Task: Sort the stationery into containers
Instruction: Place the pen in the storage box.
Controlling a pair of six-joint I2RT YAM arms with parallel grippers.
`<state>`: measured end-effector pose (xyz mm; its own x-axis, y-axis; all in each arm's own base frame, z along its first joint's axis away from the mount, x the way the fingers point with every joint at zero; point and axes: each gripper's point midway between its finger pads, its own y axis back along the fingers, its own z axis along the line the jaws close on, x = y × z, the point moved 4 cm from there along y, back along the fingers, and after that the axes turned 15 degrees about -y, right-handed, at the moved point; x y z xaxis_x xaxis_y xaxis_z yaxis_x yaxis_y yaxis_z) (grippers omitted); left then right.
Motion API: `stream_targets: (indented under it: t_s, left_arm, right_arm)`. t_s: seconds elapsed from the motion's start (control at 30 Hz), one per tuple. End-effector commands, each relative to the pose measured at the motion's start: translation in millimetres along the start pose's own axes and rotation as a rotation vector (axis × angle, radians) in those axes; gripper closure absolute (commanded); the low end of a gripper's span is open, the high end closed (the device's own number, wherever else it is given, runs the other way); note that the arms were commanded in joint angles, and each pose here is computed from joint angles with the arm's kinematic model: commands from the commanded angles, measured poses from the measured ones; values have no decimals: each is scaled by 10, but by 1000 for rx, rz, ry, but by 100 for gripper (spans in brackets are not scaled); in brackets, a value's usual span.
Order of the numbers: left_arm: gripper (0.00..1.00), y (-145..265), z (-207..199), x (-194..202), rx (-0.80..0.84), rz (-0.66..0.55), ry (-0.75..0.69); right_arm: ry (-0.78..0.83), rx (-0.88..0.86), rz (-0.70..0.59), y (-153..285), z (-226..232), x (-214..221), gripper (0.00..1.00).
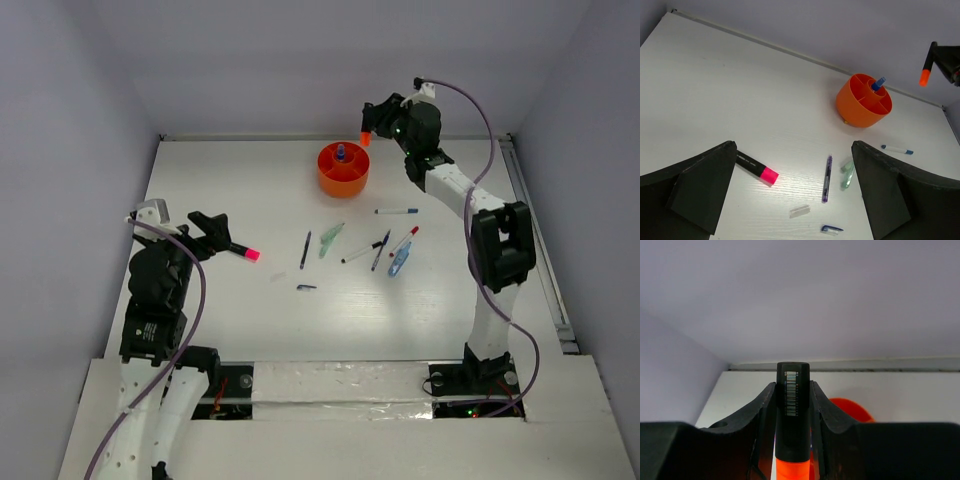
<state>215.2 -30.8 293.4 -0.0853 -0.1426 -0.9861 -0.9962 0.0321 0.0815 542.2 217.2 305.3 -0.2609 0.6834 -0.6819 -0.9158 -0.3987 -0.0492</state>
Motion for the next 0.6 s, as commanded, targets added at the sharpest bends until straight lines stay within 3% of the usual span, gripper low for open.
stream_targets:
  t_s: [0.0, 0.57]
  left_arm:
    - [1, -11, -55, -183, 26, -53, -5]
    - [1, -92, -44, -124, 28, -23, -8]
  right_arm:
    - [-59, -33, -52, -99, -135, -105, 88]
    - [-16, -24, 0, -317, -769, 338, 85]
